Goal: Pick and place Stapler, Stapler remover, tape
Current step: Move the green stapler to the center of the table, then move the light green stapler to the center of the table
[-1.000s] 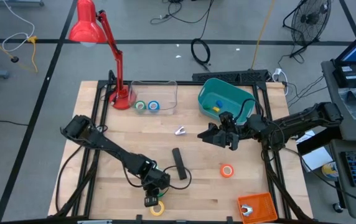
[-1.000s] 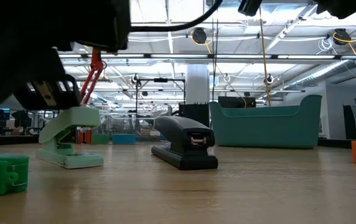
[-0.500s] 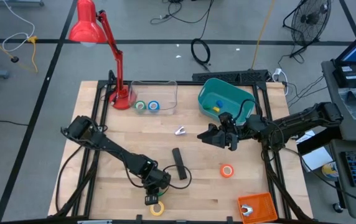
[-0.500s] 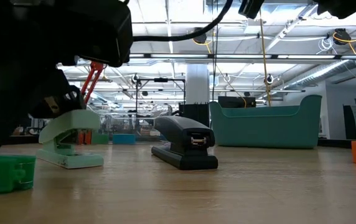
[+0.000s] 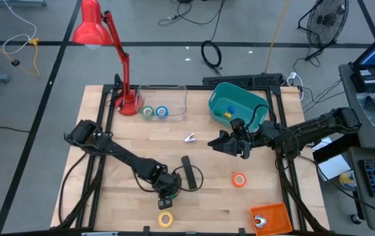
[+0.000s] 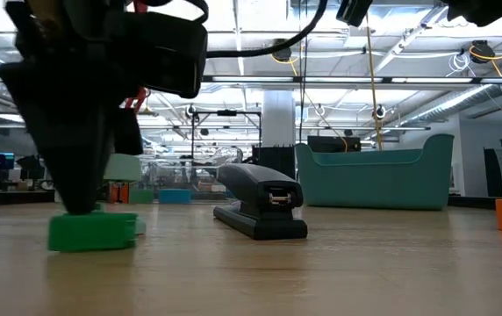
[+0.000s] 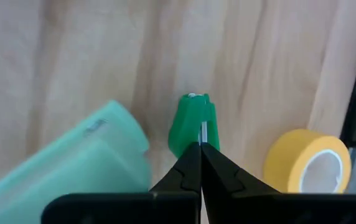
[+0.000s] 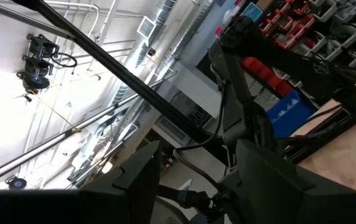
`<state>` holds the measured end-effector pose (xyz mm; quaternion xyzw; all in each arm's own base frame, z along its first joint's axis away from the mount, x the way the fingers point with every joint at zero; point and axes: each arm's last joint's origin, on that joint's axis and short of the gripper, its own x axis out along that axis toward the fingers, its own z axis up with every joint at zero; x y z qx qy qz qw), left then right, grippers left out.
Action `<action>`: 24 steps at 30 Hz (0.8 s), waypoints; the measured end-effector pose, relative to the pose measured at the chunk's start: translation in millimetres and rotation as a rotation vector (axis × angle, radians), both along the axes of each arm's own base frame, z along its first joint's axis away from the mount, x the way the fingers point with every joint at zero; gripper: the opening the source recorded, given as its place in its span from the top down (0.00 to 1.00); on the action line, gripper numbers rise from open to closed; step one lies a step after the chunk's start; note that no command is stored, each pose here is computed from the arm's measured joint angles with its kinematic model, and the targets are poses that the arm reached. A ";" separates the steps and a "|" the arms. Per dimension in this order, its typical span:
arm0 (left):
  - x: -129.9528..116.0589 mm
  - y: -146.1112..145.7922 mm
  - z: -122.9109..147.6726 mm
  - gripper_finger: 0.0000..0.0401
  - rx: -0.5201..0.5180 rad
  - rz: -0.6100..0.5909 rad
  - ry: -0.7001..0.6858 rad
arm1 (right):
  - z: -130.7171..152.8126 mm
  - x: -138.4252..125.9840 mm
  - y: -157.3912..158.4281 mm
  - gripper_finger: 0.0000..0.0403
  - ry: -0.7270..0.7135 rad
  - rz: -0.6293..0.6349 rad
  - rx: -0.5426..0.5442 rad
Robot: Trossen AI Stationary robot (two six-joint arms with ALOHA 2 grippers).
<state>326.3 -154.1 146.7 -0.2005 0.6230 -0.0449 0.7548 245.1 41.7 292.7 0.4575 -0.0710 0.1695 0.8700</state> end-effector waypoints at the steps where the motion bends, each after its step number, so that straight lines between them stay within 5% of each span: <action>1: 0.3 1.8 1.6 1.00 0.003 0.000 -0.009 | 0.0 0.0 0.0 0.50 0.000 0.000 0.000; 14: -8.1 14.4 56.6 0.97 0.008 0.013 -0.195 | 0.0 0.0 0.0 0.50 0.001 0.002 0.005; 24: -14.7 5.2 14.6 0.99 0.083 0.015 0.012 | 0.0 0.0 0.0 0.50 0.000 0.000 0.000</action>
